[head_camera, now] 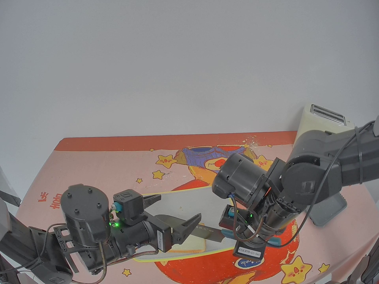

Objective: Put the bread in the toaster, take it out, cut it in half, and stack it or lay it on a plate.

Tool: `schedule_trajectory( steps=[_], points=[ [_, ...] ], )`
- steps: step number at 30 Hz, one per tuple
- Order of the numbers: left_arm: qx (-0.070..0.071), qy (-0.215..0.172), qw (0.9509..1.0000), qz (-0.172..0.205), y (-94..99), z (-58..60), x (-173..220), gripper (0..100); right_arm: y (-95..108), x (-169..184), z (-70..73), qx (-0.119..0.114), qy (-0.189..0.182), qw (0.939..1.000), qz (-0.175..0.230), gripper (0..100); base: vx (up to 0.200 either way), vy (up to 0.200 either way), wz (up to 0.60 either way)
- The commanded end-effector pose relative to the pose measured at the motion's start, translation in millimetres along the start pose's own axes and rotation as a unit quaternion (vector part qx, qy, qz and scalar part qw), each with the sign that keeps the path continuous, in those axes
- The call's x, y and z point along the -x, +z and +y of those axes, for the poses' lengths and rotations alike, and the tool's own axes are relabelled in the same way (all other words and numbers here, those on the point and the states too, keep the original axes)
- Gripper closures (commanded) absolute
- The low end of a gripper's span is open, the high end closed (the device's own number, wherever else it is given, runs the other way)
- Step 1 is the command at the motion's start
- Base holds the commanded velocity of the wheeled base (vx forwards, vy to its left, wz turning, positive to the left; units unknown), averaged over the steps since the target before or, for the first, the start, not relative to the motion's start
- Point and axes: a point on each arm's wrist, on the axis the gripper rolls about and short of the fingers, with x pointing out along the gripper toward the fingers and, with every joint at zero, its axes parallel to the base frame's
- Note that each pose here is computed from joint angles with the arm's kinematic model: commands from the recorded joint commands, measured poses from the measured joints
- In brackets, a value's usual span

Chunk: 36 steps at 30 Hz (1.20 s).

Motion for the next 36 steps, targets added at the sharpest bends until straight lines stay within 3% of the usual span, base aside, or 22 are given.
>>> schedule_trajectory(
  steps=[1,3,5,8,16,20,29,33,36],
  points=[
    [-0.001,0.015,0.9999,0.001,-5.1,0.0,-15,100,0,-2,0.2,0.001,0.001,1.0000,0.002,100,0.000,0.000,0.00],
    [-0.008,0.027,0.9994,-0.017,-5.8,-0.6,-20,100,0,-2,0.3,0.000,0.000,1.0000,0.003,100,0.000,0.000,0.00],
    [-0.025,0.028,0.9992,-0.014,-9.6,-6.1,-23,100,0,-2,0.4,0.000,0.001,1.0000,0.004,100,0.000,0.000,0.00],
    [-0.033,0.024,0.9991,-0.012,-12.4,-13.7,-23,100,0,-2,0.3,0.000,0.000,1.0000,0.003,100,0.000,0.000,0.00],
    [-0.037,0.019,0.9991,-0.012,-13.8,-20.4,-21,100,0,-2,0.2,0.000,0.000,1.0000,0.003,100,0.000,0.000,0.00],
    [-0.041,-0.006,0.9990,-0.014,-14.4,-33.7,-18,100,1,-4,0.0,0.000,0.000,1.0000,0.006,100,0.000,0.000,0.00],
    [-0.048,-0.013,0.9988,-0.004,-19.9,-37.8,-18,100,2,-4,-0.1,-0.001,0.000,1.0000,0.006,100,0.000,0.000,0.00],
    [-0.056,-0.009,0.9983,0.018,-31.8,-37.6,-27,100,2,-5,0.1,0.000,0.001,1.0000,0.008,100,0.000,0.000,0.00],
    [-0.053,-0.010,0.9985,0.014,-33.5,-38.1,-30,100,2,-5,-0.1,0.000,0.001,1.0000,0.007,100,0.000,0.000,0.00]
  ],
)
